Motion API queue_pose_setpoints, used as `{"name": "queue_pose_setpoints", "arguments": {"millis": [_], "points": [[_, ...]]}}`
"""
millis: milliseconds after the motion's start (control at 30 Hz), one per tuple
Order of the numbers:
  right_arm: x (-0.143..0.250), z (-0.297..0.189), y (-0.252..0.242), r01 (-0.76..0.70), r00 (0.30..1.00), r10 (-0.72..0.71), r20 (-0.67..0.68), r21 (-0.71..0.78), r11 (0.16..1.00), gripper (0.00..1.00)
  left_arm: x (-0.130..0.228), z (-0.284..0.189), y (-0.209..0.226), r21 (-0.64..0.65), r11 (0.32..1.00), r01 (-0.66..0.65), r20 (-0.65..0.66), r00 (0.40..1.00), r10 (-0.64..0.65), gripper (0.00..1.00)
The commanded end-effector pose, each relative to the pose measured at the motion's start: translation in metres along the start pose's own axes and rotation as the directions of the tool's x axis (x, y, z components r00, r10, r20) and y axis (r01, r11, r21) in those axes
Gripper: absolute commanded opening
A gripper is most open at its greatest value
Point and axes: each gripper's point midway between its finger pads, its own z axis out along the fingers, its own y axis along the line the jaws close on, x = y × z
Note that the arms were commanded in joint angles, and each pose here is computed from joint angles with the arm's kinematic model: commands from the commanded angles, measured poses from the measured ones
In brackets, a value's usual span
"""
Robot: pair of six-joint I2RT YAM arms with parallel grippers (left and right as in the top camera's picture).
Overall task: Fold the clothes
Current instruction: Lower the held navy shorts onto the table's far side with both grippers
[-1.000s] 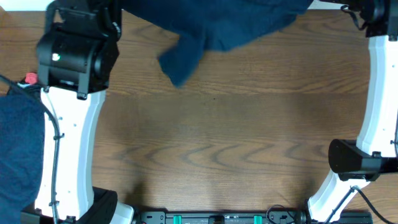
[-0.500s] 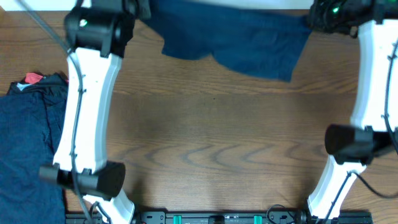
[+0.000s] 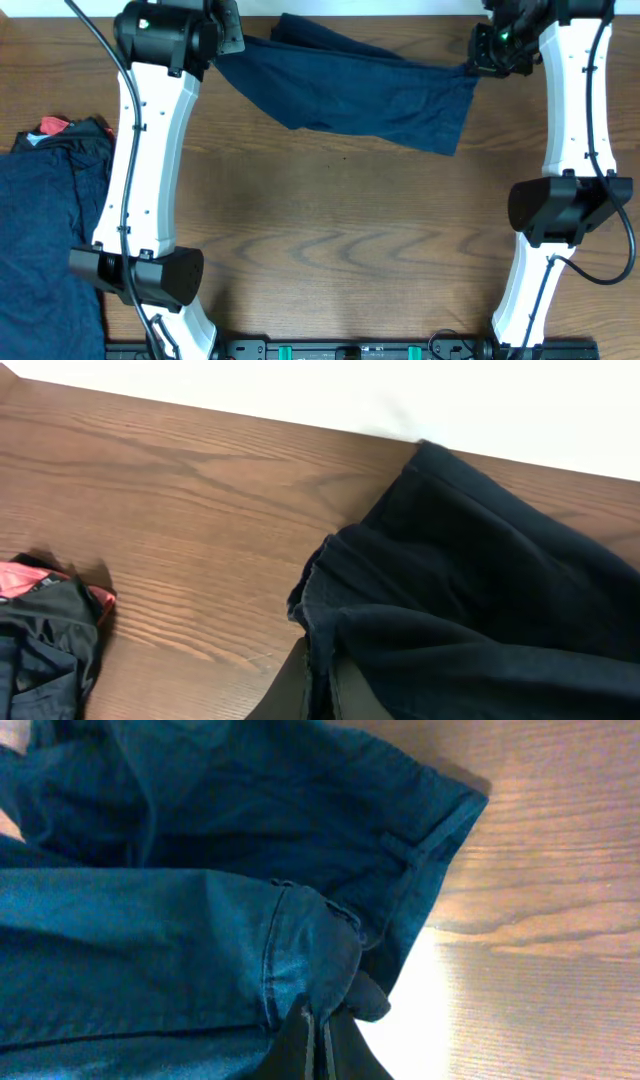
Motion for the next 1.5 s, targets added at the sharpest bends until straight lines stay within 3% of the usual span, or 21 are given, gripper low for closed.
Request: {"name": "queue_pose_setpoints", "arguments": {"millis": [0, 267, 433, 667, 1167, 1467], "points": [[0.003, -0.007, 0.017, 0.056, 0.998, -0.056, 0.015, 0.002, 0.998, 0.01, -0.004, -0.01, 0.007, -0.01, 1.0, 0.018, 0.02, 1.0, -0.018, 0.06], [0.027, 0.006, 0.06, 0.132, 0.99, -0.132, -0.057, -0.005, 0.991, 0.01, 0.043, -0.011, 0.016, -0.062, 0.998, 0.01, -0.161, 0.987, -0.02, 0.06], [0.034, 0.009, 0.073, 0.131, 0.989, -0.131, -0.073, -0.006, 0.991, 0.02, 0.052, -0.016, 0.023, -0.091, 0.996, -0.007, -0.196, 0.981, -0.011, 0.06], [0.035, 0.006, 0.051, 0.086, 0.993, -0.079, -0.086, 0.083, 0.993, 0.02, 0.058, -0.033, 0.043, -0.153, 0.988, -0.008, -0.145, 0.989, -0.014, 0.06], [0.062, 0.031, 0.002, -0.045, 0.973, 0.091, -0.211, 0.214, 0.976, 0.01, 0.166, 0.012, 0.068, -0.182, 0.983, 0.007, -0.202, 0.978, -0.044, 0.06], [0.107, 0.036, -0.012, -0.076, 0.985, 0.108, -0.135, 0.22, 0.973, 0.01, 0.169, 0.018, 0.074, -0.195, 0.98, 0.031, -0.197, 0.978, -0.07, 0.06]]}}
